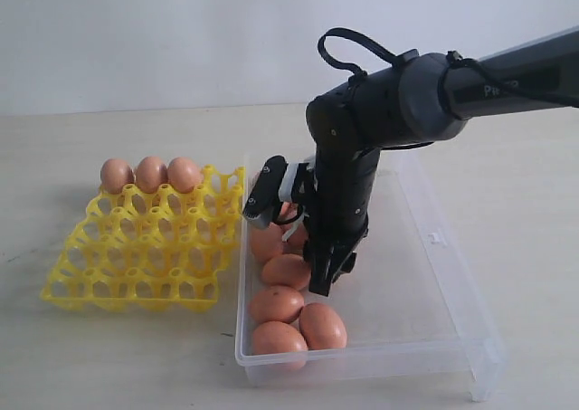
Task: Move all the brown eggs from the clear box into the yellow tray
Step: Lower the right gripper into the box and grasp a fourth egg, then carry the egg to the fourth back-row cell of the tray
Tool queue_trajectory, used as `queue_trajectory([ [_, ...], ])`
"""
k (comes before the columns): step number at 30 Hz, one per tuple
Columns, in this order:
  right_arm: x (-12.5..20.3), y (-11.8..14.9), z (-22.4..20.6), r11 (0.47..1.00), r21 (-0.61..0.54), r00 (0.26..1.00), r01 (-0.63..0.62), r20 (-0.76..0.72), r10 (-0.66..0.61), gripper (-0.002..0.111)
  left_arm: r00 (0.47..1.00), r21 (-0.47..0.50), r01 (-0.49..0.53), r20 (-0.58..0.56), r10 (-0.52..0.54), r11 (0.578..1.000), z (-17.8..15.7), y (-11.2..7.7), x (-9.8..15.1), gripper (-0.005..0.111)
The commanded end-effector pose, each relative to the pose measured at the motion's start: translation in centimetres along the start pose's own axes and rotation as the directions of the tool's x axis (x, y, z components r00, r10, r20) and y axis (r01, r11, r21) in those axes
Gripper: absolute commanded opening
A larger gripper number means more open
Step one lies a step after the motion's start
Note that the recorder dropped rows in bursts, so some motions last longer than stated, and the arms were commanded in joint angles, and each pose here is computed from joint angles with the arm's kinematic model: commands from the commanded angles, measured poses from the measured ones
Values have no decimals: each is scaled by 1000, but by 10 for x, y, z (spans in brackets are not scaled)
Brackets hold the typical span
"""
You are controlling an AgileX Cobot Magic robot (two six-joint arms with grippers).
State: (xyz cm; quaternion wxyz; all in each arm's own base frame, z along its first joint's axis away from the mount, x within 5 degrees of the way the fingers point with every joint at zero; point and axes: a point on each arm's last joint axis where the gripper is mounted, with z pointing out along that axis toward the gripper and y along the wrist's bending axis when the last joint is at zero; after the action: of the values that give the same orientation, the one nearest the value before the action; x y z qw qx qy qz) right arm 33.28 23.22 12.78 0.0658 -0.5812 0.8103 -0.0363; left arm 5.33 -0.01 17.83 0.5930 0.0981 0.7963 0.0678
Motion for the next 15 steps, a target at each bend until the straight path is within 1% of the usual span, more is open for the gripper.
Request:
queue_trajectory([
  [1, 17, -1, -32, 991, 123, 998, -47, 44, 42, 0, 1000, 0, 5, 18, -5, 1000, -1, 0, -2, 0],
  [2, 21, 1, -41, 986, 149, 993, -77, 99, 62, 0, 1000, 0, 5, 18, -5, 1000, -1, 0, -2, 0],
  [4, 20, 5, -56, 973, 177, 958, -150, 270, 98, 0, 1000, 0, 5, 18, -5, 1000, -1, 0, -2, 0],
  [5, 17, 6, -63, 962, 174, 913, -210, 387, 129, 0, 1000, 0, 5, 18, -5, 1000, -1, 0, -2, 0],
  [6, 13, 6, -70, 949, 165, 852, -270, 501, 155, 0, 1000, 0, 5, 18, -5, 1000, -1, 0, -2, 0],
  [8, 3, 2, -78, 911, 137, 707, -388, 678, 199, 0, 1000, 0, 5, 18, -5, 1000, -1, 0, -2, 0],
  [9, -2, 0, -77, 892, 108, 644, -440, 730, 229, 0, 1000, 0, 5, 18, -5, 1000, -1, 0, -2, 0],
  [11, -10, -6, -75, 865, 78, 559, -496, 791, 250, 0, 1000, 0, 5, 18, -5, 1000, -1, 0, -2, 0],
  [12, -14, -9, -70, 858, 60, 535, -510, 803, 262, 0, 1000, 0, 5, 18, -5, 1000, -1, 0, -2, 0],
  [15, -29, -16, -59, 866, 46, 523, -499, 813, 258, 0, 1000, 0, 5, 18, -5, 1000, -1, 0, -2, 0],
])
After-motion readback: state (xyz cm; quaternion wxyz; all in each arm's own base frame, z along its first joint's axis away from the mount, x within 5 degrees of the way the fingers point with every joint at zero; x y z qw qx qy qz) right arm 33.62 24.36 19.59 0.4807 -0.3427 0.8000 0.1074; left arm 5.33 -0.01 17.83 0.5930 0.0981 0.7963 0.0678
